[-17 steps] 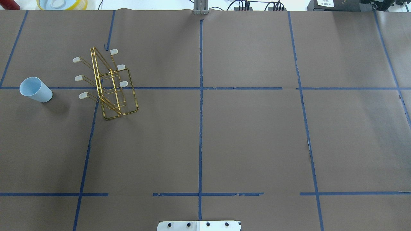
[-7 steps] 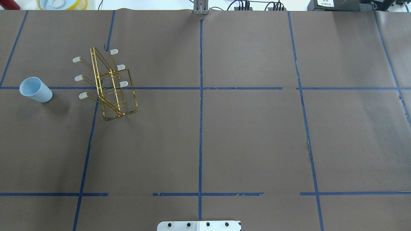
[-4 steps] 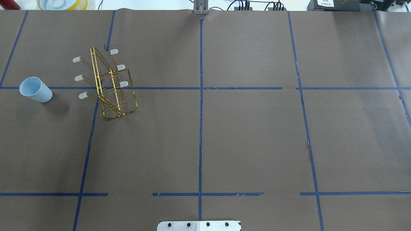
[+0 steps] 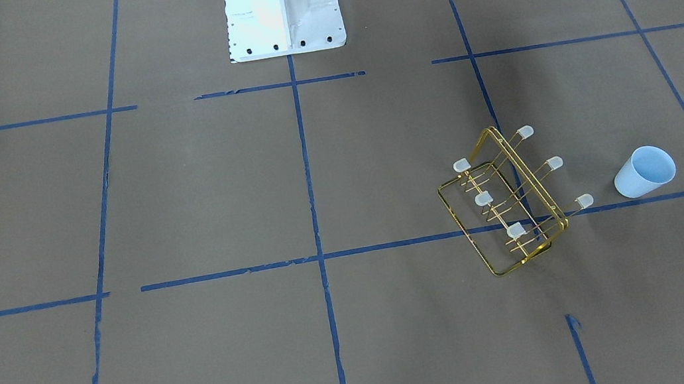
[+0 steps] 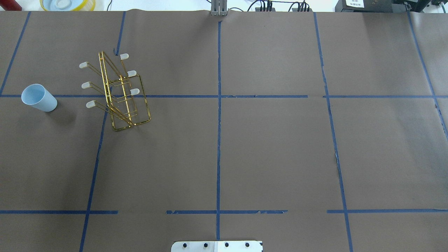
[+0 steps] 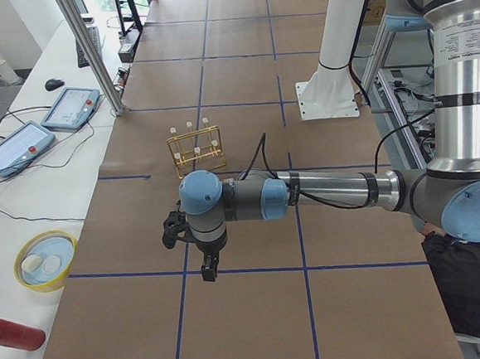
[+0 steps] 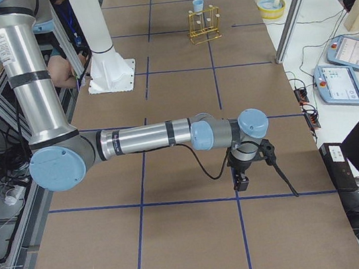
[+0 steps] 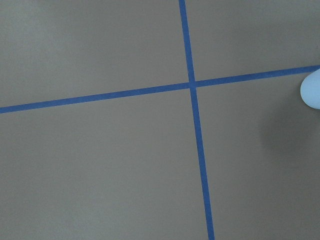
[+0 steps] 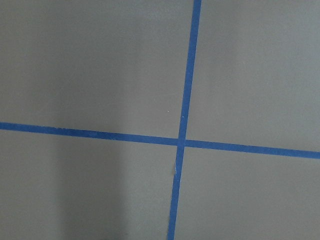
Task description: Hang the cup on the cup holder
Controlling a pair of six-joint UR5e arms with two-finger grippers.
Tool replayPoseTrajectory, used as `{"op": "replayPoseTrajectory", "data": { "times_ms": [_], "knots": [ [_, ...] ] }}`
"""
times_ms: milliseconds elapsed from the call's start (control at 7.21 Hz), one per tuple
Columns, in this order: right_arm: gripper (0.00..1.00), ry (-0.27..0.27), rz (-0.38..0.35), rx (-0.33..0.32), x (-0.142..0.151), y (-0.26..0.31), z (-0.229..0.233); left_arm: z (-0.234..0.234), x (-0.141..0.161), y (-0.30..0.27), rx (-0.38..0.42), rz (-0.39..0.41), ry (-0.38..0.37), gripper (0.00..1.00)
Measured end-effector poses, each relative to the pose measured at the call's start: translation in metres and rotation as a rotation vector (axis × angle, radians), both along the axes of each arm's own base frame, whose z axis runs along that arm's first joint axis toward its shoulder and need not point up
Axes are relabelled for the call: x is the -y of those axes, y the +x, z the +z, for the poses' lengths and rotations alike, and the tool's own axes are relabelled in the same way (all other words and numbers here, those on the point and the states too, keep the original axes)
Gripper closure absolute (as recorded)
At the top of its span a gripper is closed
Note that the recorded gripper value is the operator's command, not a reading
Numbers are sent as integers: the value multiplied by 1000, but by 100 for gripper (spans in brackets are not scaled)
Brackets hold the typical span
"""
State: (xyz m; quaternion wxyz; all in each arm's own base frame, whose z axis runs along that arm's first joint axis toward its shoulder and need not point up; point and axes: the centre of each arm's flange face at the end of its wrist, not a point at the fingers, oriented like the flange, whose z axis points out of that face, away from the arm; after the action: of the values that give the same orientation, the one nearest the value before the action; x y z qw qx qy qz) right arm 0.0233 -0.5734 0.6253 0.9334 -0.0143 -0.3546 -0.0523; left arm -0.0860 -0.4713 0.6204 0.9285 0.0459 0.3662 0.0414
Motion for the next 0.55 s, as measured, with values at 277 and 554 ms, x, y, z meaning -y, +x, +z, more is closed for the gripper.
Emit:
{"op": "replayPoseTrajectory", "data": {
  "times_ms": [277, 554],
  "knots": [
    [0, 0, 0, 0, 0, 0, 0, -13, 10, 0, -2, -43, 31, 0],
    [0, 0, 1, 0, 0, 0, 0, -27, 20, 5, -9, -101, 98, 0]
  ]
}}
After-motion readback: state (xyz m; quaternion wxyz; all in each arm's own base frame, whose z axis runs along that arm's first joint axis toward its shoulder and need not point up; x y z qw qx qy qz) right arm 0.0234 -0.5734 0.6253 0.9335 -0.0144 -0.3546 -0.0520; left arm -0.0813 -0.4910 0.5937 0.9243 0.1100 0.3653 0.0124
